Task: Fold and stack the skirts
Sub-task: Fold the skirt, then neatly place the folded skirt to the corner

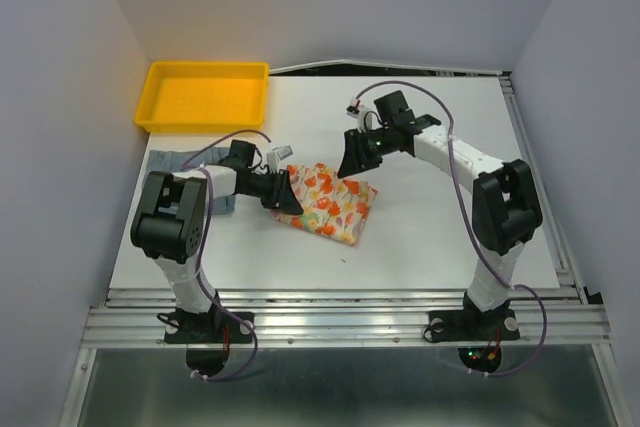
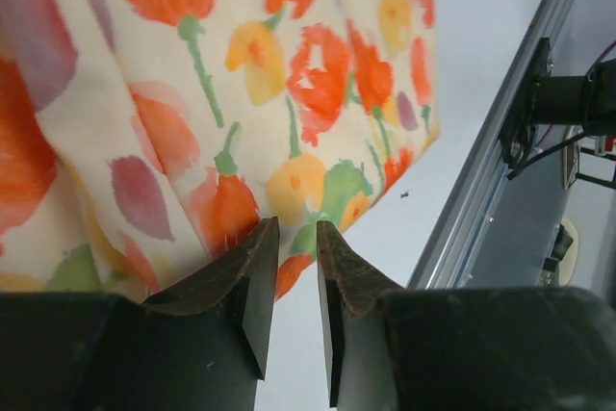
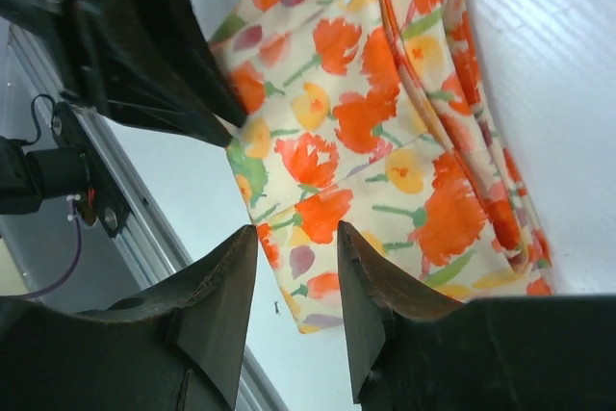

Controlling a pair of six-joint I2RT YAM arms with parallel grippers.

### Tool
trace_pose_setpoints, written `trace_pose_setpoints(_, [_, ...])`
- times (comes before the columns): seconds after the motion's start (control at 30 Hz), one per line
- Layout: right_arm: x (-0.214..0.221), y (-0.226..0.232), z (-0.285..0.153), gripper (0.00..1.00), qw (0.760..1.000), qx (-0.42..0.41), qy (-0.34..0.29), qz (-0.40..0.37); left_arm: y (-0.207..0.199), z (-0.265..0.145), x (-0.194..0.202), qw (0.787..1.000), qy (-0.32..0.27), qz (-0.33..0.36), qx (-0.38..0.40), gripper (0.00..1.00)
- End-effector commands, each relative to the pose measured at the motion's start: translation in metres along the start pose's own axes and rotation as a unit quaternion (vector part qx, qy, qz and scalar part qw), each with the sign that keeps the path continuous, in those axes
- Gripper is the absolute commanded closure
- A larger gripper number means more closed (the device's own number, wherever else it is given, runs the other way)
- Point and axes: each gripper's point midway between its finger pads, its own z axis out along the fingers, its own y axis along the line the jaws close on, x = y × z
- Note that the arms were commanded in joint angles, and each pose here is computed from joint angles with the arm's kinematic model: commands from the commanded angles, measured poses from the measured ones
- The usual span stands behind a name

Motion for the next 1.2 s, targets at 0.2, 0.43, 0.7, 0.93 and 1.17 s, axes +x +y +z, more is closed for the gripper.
trace_pose_setpoints(0.2, [-0.061,-0.02,0.002,0.57,0.993,0.095,-0.048,-0.056,-0.033,-0.024,-0.031,0.994,-0.044,0.092,0.025,0.52])
trace_pose_setpoints(0.43, [-0.099,0.017,0.026,0.55,0.983,0.129,-0.085,-0.097,-0.046,-0.088,-0.067,0.964,-0.193,0.121,-0.136,0.3])
trace_pose_setpoints(0.7, [-0.082,0.032,0.06,0.5,0.987,0.116,-0.056,-0.093,0.029,-0.093,-0.051,0.954,-0.193,-0.028,-0.227,0.36])
trace_pose_setpoints(0.93, [-0.084,0.036,0.062,0.45,0.98,0.166,-0.075,-0.082,0.073,-0.06,-0.026,0.959,-0.132,-0.114,-0.222,0.45])
trace_pose_setpoints(1.17, [-0.075,0.043,0.079,0.45,0.984,0.147,-0.059,-0.079,0.076,-0.038,-0.015,0.971,-0.112,-0.136,-0.162,0.35])
